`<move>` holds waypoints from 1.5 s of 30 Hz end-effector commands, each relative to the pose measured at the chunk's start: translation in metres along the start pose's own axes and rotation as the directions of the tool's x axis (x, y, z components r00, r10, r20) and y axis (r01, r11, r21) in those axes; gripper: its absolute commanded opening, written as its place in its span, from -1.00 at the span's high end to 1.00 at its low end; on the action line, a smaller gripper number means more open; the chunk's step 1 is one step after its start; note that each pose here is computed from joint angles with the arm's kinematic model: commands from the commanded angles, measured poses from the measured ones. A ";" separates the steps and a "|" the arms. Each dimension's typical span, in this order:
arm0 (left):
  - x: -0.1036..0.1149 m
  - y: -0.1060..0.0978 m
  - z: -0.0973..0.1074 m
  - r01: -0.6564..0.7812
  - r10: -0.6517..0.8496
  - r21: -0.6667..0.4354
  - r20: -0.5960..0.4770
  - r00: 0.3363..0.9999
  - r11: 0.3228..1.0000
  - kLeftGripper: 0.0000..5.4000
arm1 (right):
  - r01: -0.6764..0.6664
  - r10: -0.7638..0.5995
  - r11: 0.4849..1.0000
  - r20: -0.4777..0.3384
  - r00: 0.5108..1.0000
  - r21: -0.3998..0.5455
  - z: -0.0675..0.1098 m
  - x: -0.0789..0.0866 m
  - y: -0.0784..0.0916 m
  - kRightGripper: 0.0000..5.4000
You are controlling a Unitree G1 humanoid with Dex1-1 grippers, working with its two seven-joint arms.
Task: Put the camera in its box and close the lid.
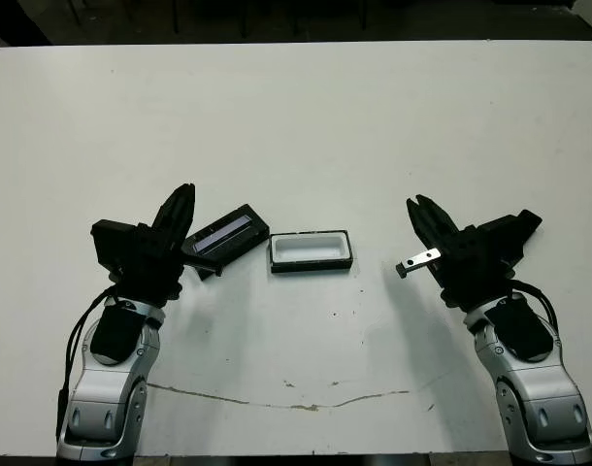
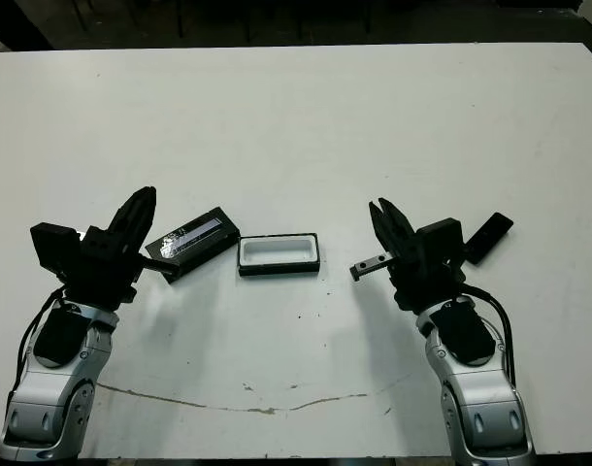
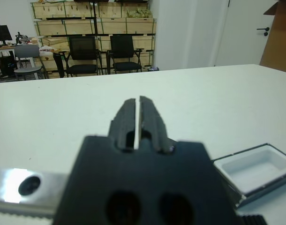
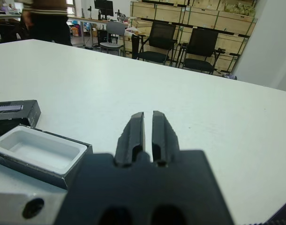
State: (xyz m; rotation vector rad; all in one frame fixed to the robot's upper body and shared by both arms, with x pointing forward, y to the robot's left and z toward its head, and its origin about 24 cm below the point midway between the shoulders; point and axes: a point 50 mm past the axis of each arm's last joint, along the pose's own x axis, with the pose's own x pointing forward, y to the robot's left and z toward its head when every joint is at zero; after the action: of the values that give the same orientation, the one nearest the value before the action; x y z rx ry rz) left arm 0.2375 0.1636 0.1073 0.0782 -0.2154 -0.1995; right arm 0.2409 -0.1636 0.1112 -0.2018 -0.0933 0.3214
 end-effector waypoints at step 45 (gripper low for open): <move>-0.004 0.008 -0.008 -0.016 0.017 0.023 -0.038 0.999 1.000 0.99 | 0.431 -0.478 0.871 -0.199 0.856 -0.238 -0.005 -0.061 -0.110 1.00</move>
State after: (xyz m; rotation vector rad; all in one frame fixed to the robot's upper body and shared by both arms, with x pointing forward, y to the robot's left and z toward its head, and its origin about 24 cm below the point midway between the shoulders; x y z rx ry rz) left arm 0.2379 0.1678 0.1059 0.0829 -0.2126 -0.1849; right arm 0.2157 -0.2815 0.1329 -0.3869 0.0215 -0.1773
